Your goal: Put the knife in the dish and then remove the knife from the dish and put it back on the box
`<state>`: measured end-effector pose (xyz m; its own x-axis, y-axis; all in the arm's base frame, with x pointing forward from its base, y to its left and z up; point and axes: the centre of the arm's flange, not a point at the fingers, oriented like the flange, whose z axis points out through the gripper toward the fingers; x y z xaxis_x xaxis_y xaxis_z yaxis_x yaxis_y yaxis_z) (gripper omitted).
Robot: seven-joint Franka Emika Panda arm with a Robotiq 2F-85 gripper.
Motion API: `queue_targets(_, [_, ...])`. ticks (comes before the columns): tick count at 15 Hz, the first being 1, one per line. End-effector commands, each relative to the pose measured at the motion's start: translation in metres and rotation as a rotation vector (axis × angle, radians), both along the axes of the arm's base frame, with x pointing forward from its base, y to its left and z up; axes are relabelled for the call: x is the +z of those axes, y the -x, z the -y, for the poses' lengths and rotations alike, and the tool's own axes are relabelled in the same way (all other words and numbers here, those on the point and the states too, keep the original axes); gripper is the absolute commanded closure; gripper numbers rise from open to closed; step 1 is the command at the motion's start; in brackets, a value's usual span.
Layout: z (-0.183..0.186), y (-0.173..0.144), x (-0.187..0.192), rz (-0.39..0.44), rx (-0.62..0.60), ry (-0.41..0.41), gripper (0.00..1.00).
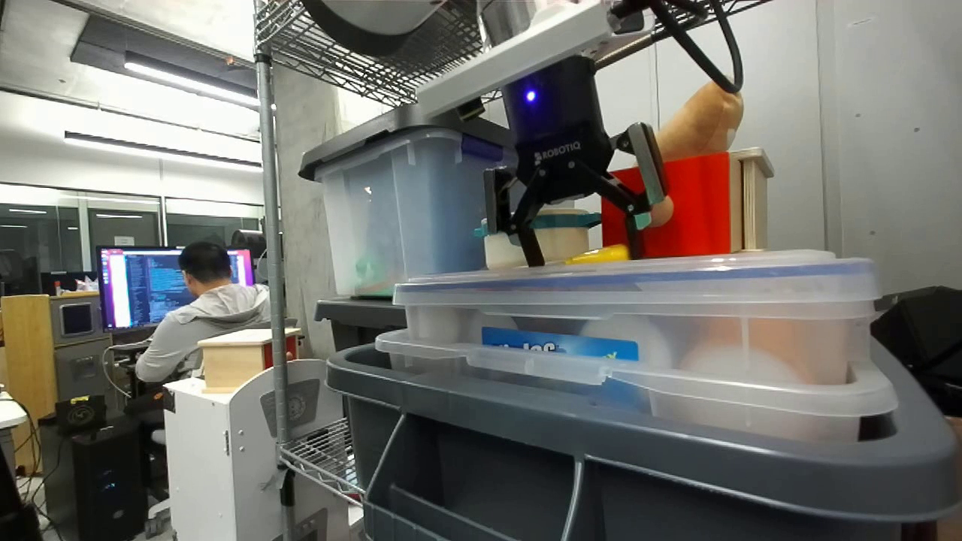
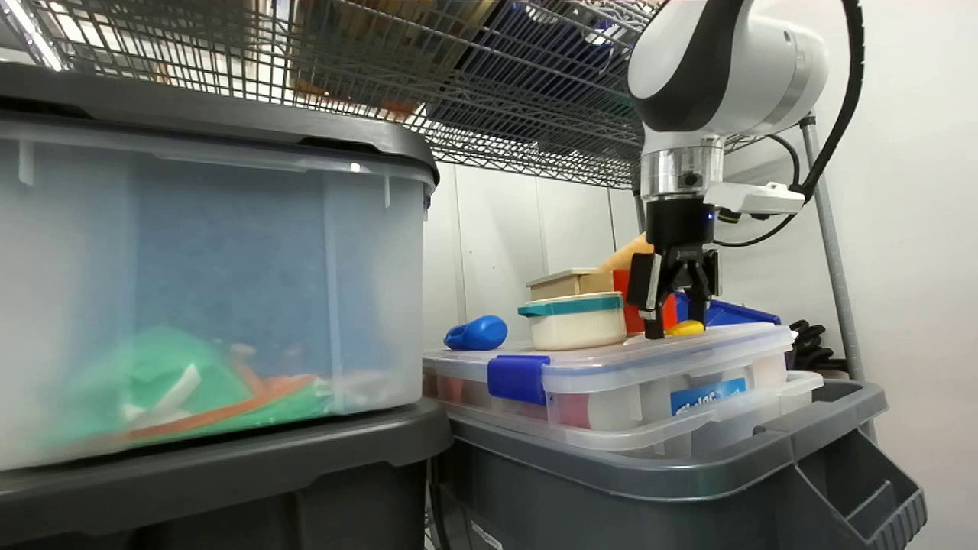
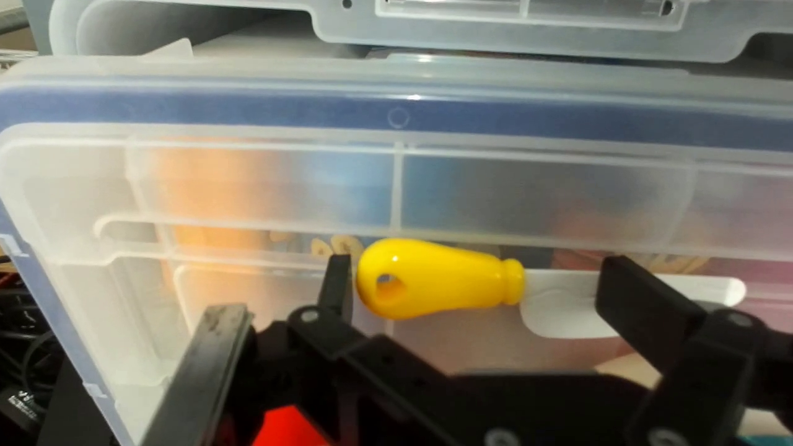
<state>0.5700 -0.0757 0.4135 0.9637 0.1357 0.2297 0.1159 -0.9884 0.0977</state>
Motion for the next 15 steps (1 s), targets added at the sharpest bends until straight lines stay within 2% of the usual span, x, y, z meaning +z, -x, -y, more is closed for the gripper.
queue_targets(1, [0.0042, -0.0093, -0.0048, 0.009, 0.016, -0.008, 0.00])
queue_targets(4, [0.0043, -0.0102, -0.0044, 0.008, 0.013, -0.009, 0.06])
queue_targets(5, [0.0043, -0.0102, -0.0044, 0.008, 0.012, -0.010, 0.09])
queue_targets(6, [0.0047, -0.0103, -0.0040, 0.008, 0.010, -0.009, 0.17])
queue_targets(8, [0.0061, -0.0106, -0.0024, 0.009, 0.008, -0.011, 0.23])
queue_targets(11, [0.0104, -0.0109, 0.0014, 0.015, 0.000, -0.010, 0.50])
queue_targets(15, [0.0098, -0.0106, 0.0031, 0.015, -0.002, -0.013, 0.50])
